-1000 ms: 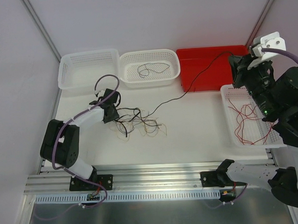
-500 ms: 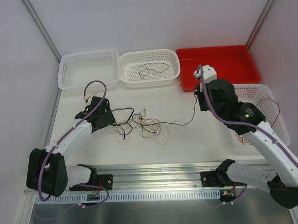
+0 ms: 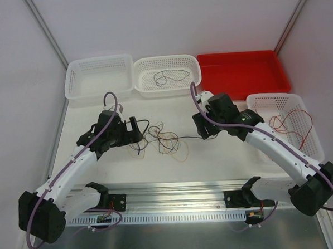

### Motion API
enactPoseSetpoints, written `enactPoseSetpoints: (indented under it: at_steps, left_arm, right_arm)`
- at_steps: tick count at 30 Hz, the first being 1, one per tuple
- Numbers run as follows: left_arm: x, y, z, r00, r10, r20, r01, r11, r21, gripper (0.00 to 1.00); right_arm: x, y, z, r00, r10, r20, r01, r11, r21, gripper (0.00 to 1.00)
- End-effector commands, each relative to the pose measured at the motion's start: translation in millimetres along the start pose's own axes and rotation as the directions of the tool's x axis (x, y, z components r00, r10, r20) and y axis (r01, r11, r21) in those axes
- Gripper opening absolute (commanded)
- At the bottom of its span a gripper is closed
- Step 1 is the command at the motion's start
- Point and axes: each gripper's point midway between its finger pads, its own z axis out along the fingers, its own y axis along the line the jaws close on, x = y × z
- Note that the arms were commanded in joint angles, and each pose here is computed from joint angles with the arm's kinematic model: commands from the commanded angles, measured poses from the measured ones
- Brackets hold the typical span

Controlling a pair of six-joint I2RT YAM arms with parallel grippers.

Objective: Untangle the cables

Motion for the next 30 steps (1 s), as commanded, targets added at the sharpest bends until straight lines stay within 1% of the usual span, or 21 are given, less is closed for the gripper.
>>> enactPoseSetpoints:
  at_steps: [1,3,4,5,6,7,8,9,11,15,16,18,21,24,25,27,28,29,30]
  left_arm:
    - [21.5,-29.9,2.5,0.993,0.056,-0.107,-0.048,0.996,0.078,0.99]
    - [20.8,-40.7,6.4,0.990,0.077,-0.117,-0.069,0.995,0.075,0.99]
    - [30.0,-46.7,13.2,0.983,0.096,-0.157,-0.085,0.994,0.074,0.99]
    - [23.2,-53.2,14.6,0.985,0.098,-0.145,-0.088,0.993,0.072,0.99]
    - [22.9,-55.1,17.9,0.983,0.106,-0.149,-0.097,0.993,0.064,0.99]
    - [28.0,-56.3,24.9,0.978,0.118,-0.173,-0.111,0.993,0.049,0.99]
    - [23.8,-60.5,27.0,0.978,0.121,-0.167,-0.115,0.992,0.047,0.99]
    - [24.7,-59.8,33.6,0.976,0.124,-0.178,-0.120,0.992,0.031,0.98]
    - [21.1,-61.7,39.5,0.976,0.129,-0.173,-0.127,0.992,0.019,0.98]
    - [23.6,-53.3,58.3,0.972,0.135,-0.190,-0.144,0.989,-0.034,0.97]
    - [24.0,-51.6,61.4,0.973,0.135,-0.189,-0.145,0.988,-0.042,0.97]
    - [31.7,-42.5,69.4,0.969,0.130,-0.211,-0.149,0.986,-0.077,0.97]
    - [40.3,-30.6,80.5,0.964,0.130,-0.234,-0.161,0.979,-0.121,0.96]
    - [47.7,-18.3,88.9,0.958,0.133,-0.255,-0.179,0.970,-0.164,0.93]
    - [48.7,-14.5,91.0,0.957,0.133,-0.258,-0.182,0.967,-0.177,0.90]
    - [54.1,-5.2,93.4,0.953,0.130,-0.275,-0.189,0.961,-0.202,0.84]
    - [56.3,1.5,93.6,0.952,0.117,-0.282,-0.182,0.959,-0.217,0.81]
    - [57.7,6.1,94.2,0.952,0.110,-0.285,-0.179,0.957,-0.229,0.79]
    - [58.5,10.4,94.8,0.952,0.103,-0.287,-0.175,0.955,-0.239,0.77]
  right_arm:
    - [-5.8,32.0,23.2,0.995,-0.099,-0.001,0.097,0.975,-0.198,0.66]
    - [1.4,37.7,42.3,0.990,-0.134,-0.049,0.119,0.965,-0.233,0.66]
    - [4.2,36.2,50.0,0.986,-0.153,-0.063,0.135,0.963,-0.232,0.66]
    - [6.3,31.2,57.1,0.981,-0.181,-0.071,0.163,0.963,-0.214,0.66]
    - [6.8,29.4,65.0,0.977,-0.199,-0.069,0.182,0.962,-0.206,0.66]
    - [11.6,28.2,75.2,0.973,-0.215,-0.090,0.193,0.959,-0.207,0.66]
    - [13.1,24.7,81.1,0.967,-0.238,-0.094,0.216,0.955,-0.204,0.67]
    - [12.1,23.7,87.8,0.966,-0.243,-0.092,0.221,0.954,-0.205,0.67]
    - [18.2,20.8,104.1,0.959,-0.253,-0.124,0.223,0.951,-0.214,0.67]
    - [22.3,22.7,131.5,0.960,-0.235,-0.153,0.191,0.948,-0.255,0.68]
    - [28.9,24.5,141.2,0.955,-0.234,-0.182,0.180,0.945,-0.274,0.67]
    - [34.7,34.1,147.4,0.952,-0.232,-0.198,0.160,0.932,-0.325,0.68]
    - [44.3,40.9,154.2,0.948,-0.212,-0.239,0.117,0.927,-0.356,0.65]
    - [45.6,41.8,154.6,0.952,-0.198,-0.232,0.107,0.929,-0.353,0.57]
    - [43.8,40.5,153.4,0.954,-0.194,-0.227,0.107,0.932,-0.347,0.44]
    - [42.4,36.4,147.2,0.955,-0.194,-0.223,0.115,0.939,-0.325,0.24]
    - [41.8,33.2,144.0,0.957,-0.187,-0.222,0.112,0.943,-0.312,0.09]
    - [40.9,30.4,139.0,0.958,-0.185,-0.219,0.114,0.947,-0.299,0.03]
    - [31.1,27.8,126.3,0.967,-0.181,-0.179,0.125,0.950,-0.287,0.01]
